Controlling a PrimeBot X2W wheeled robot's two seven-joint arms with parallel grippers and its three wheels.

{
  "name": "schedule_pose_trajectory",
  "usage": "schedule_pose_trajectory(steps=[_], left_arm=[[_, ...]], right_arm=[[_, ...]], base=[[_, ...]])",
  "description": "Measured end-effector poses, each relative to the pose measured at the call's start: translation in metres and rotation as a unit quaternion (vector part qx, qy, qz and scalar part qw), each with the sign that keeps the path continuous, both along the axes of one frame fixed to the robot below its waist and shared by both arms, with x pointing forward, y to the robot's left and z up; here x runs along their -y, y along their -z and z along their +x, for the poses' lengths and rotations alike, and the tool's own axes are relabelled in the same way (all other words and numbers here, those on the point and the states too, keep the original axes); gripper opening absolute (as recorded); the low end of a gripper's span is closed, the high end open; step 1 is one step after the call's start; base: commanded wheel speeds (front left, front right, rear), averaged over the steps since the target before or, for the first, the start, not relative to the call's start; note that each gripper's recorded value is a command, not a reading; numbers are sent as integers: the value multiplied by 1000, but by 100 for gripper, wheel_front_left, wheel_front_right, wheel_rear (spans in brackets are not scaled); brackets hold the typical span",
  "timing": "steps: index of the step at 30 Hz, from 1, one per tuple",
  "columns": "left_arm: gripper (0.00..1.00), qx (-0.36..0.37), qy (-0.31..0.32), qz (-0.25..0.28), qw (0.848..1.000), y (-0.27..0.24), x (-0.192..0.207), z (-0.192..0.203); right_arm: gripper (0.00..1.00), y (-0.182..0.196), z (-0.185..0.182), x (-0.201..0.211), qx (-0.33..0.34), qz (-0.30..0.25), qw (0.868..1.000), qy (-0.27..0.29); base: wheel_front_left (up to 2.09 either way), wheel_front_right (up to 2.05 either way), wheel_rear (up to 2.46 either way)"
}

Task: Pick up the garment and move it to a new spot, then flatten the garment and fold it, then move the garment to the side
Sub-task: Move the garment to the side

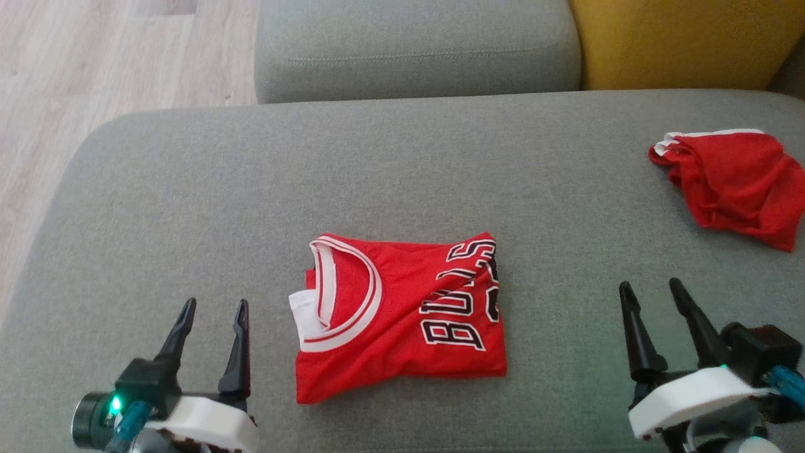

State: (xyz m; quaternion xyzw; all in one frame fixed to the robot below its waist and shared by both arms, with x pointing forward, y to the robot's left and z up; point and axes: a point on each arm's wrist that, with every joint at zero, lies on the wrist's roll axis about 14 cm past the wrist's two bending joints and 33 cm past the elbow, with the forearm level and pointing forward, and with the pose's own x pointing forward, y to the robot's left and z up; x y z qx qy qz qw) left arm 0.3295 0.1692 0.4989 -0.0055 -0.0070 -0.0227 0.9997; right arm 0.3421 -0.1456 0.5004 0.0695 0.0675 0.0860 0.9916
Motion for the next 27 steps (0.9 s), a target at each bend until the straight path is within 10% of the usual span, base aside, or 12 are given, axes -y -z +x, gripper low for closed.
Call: schedule_pose_trajectory(steps=[26, 27], left_arm=[[100, 2, -28, -4, 1000, 5, -16, 28], [100, 1, -28, -5, 1000, 6, -16, 28]], right_arm=[[100, 135, 26, -121, -242, 46, 955, -167], [60, 137, 26, -122, -246, 44, 953, -168]], base=[[0, 0, 0], [0, 0, 0]])
